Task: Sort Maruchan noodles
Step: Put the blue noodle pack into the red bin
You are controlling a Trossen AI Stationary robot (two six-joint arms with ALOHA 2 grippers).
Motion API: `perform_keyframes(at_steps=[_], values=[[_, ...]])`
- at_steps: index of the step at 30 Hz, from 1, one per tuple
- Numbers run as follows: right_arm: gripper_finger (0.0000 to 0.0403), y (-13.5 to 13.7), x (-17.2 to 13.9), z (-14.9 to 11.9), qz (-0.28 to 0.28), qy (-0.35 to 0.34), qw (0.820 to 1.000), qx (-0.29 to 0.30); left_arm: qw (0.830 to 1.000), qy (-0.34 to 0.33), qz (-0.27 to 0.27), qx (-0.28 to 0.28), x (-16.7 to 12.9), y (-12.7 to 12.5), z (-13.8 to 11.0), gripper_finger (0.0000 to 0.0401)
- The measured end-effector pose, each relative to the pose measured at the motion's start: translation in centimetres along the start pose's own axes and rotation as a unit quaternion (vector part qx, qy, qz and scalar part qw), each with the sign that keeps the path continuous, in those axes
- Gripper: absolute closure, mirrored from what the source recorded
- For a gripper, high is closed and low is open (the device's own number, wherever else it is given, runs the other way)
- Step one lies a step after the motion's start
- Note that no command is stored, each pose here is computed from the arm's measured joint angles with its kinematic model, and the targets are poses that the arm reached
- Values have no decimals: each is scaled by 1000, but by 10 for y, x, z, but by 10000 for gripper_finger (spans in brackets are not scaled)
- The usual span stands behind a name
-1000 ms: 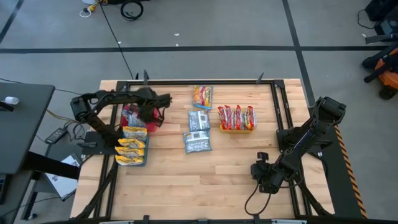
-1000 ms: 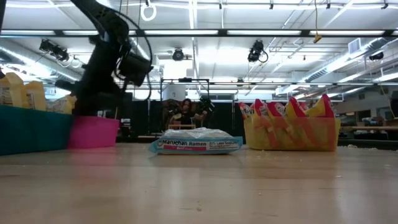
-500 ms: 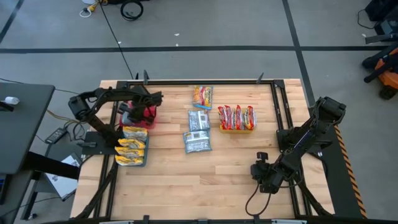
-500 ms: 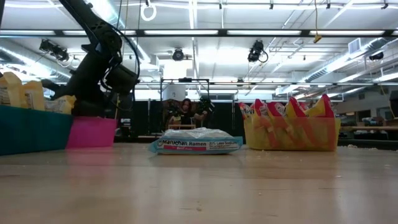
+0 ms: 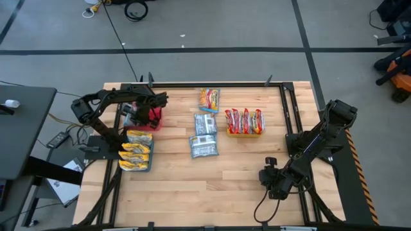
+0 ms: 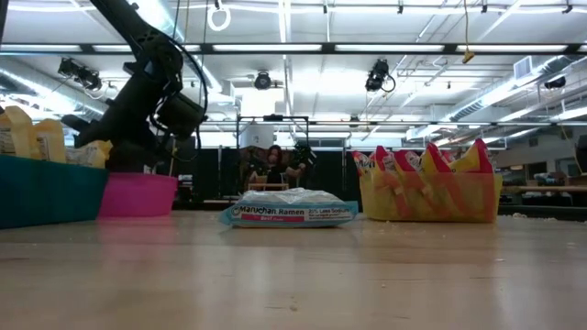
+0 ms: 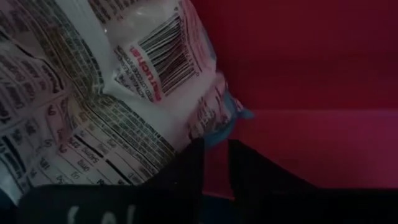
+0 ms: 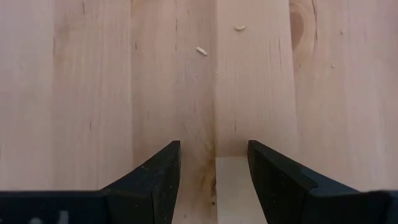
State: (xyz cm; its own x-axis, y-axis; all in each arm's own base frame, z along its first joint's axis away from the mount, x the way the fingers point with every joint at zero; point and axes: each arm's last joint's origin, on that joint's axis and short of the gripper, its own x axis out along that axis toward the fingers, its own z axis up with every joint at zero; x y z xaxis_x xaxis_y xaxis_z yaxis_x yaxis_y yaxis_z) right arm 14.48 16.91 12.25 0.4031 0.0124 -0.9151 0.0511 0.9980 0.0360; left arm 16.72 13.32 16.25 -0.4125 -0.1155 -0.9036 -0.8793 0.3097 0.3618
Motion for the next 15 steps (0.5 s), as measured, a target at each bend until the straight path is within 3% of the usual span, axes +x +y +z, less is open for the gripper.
perform_keyframes(at_steps=[7, 15], values=[[211, 0, 0, -1, 7, 16, 1000, 0, 999, -28, -22, 16, -17, -7, -13, 297], [213, -2, -1, -2, 2, 28, 1000, -3, 990, -80, -103, 50, -58, -35, -43, 291]])
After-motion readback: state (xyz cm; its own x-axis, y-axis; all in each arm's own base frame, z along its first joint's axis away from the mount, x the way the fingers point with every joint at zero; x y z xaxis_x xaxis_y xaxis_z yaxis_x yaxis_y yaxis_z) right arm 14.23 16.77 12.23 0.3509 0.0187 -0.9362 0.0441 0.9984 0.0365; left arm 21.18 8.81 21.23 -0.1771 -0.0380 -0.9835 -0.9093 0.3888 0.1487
